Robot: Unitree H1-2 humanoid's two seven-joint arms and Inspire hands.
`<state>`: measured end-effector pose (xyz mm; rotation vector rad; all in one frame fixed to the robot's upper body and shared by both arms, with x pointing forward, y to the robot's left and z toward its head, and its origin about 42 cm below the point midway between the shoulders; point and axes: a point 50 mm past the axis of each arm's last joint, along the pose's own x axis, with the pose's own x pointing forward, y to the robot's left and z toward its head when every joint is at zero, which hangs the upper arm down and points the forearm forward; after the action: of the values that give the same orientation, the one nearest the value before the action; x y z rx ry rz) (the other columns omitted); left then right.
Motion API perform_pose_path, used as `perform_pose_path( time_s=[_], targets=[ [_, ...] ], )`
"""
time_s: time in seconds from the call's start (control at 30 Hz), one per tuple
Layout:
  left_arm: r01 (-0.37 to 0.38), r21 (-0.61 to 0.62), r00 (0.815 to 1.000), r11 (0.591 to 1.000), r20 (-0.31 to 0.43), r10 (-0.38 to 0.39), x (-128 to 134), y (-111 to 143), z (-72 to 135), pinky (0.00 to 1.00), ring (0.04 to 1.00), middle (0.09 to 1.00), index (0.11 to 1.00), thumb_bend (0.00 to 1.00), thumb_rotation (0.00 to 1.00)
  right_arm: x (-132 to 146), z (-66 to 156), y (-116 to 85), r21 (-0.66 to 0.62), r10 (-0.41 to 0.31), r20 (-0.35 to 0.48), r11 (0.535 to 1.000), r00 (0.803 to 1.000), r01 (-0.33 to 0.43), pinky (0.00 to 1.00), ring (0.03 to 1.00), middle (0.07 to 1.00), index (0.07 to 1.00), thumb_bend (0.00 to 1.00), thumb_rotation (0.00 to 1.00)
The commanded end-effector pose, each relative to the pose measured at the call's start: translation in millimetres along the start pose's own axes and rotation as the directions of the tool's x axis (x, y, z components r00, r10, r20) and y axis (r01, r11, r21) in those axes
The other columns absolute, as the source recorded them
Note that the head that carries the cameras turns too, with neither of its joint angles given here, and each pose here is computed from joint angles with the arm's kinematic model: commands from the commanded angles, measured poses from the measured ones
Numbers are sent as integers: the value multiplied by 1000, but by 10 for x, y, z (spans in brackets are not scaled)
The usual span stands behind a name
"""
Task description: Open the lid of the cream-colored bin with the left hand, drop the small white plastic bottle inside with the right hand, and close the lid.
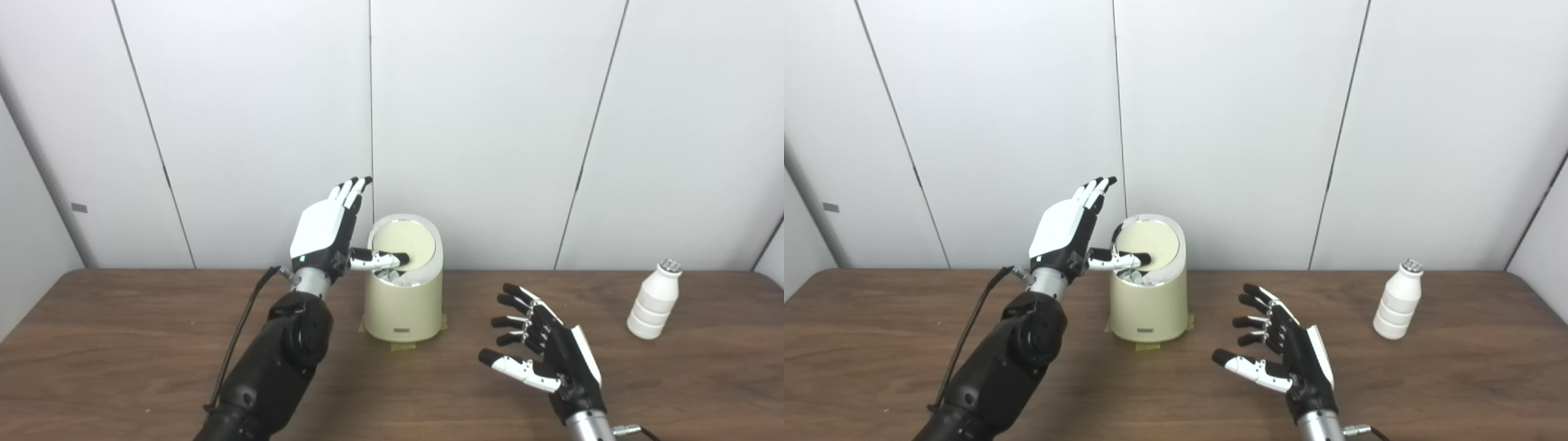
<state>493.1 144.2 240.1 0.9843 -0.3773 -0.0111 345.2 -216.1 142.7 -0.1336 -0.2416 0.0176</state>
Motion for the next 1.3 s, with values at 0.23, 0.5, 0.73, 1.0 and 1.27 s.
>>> perform_pose_path(
  time_s=[0.23, 0.5, 0.73, 1.0, 1.27],
  targets=[
    [45, 295, 996, 955, 58, -65, 229, 266, 295, 911, 997, 1000, 1000, 898, 63, 120, 221, 14, 7, -1, 91, 1000, 996, 0, 525, 677, 811, 823, 825, 241],
    [137, 460, 986, 877, 24, -166, 193, 304, 354, 798, 914, 983, 1000, 950, 1, 124, 199, -6, 0, -2, 93, 1000, 996, 2, 528, 670, 808, 822, 834, 250],
    [147, 484, 984, 863, 17, -177, 168, 320, 330, 776, 919, 983, 1000, 951, 1, 121, 204, -10, 7, -1, 89, 1000, 996, 1, 529, 669, 806, 821, 841, 253],
    [-62, 220, 996, 974, 82, 45, 119, 465, 365, 695, 881, 957, 984, 866, 152, 119, 197, -15, 0, 1, 89, 1000, 996, -1, 530, 668, 806, 823, 836, 261],
    [-236, -232, 963, 944, 76, 259, -10, 802, 277, 682, 830, 869, 899, 766, 227, 112, 215, -10, -9, 5, 92, 1000, 996, -4, 523, 667, 804, 822, 824, 257]
  ],
)
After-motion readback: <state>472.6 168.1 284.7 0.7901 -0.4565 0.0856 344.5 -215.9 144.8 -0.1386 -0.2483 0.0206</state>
